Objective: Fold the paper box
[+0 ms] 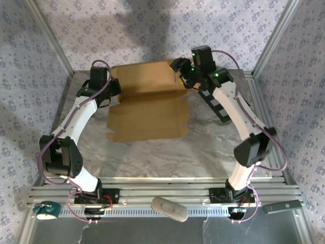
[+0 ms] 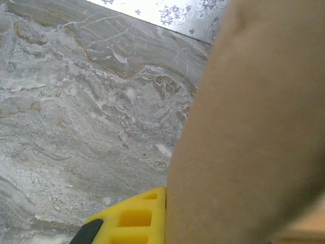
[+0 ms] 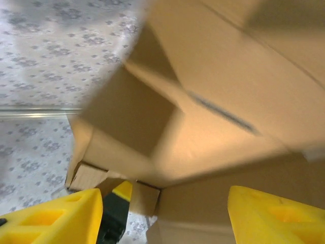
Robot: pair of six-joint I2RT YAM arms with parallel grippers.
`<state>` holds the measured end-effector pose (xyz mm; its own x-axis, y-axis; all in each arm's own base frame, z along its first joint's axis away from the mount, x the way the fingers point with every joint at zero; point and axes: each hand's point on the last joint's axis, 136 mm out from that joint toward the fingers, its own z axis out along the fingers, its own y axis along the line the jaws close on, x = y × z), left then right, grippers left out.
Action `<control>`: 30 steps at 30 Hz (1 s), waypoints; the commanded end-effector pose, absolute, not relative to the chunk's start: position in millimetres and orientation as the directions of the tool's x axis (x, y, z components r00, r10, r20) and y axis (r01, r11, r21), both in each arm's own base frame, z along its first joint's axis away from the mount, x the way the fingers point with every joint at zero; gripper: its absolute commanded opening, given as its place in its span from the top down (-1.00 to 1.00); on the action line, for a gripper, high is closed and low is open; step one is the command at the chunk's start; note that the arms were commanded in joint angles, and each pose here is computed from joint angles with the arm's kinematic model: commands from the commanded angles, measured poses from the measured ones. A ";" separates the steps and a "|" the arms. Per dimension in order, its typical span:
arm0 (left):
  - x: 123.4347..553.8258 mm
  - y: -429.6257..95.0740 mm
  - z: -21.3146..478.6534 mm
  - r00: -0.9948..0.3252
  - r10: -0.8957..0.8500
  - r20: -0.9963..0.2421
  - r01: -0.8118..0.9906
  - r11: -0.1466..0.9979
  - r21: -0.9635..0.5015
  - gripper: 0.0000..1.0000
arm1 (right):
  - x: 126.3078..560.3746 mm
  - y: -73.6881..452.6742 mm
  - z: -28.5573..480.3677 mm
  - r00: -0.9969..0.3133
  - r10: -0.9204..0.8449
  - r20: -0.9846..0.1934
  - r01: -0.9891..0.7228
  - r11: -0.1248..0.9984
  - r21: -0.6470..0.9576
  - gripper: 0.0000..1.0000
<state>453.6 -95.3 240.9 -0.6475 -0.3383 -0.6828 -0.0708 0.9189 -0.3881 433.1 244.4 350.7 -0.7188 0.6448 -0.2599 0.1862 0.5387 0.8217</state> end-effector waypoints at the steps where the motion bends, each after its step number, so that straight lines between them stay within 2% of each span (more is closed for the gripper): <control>1: 457.8 -94.8 280.2 -0.573 -0.372 -0.730 -0.024 0.898 -0.439 1.00 | 413.3 221.0 373.9 -0.696 0.644 -0.318 0.125 0.545 0.829 -0.38; 4: 457.3 -93.6 280.1 -0.571 -0.361 -0.737 -0.021 0.904 -0.427 1.00 | 406.0 211.8 369.0 -0.695 0.646 -0.315 0.144 0.554 0.820 -0.23; 7: 457.5 -92.8 276.7 -0.568 -0.352 -0.744 -0.021 0.910 -0.415 1.00 | 408.1 219.9 373.3 -0.695 0.647 -0.314 0.125 0.540 0.833 -0.20; 16: 453.7 -86.4 277.3 -0.554 -0.313 -0.772 -0.022 0.932 -0.362 1.00 | 416.7 205.1 379.1 -0.657 0.651 -0.381 0.078 0.562 0.824 -0.24; 25: 452.2 -83.6 283.2 -0.549 -0.292 -0.783 -0.017 0.941 -0.339 1.00 | 396.8 186.0 317.7 -0.731 0.583 -0.356 0.068 0.580 0.812 -0.23; 28: 454.1 -84.6 284.6 -0.550 -0.295 -0.781 -0.017 0.939 -0.343 1.00 | 397.2 180.7 301.6 -0.724 0.606 -0.329 0.106 0.569 0.815 0.04; 30: 455.4 -85.1 284.9 -0.552 -0.299 -0.779 -0.018 0.938 -0.347 1.00 | 397.8 168.5 289.6 -0.693 0.650 -0.312 0.159 0.560 0.813 0.34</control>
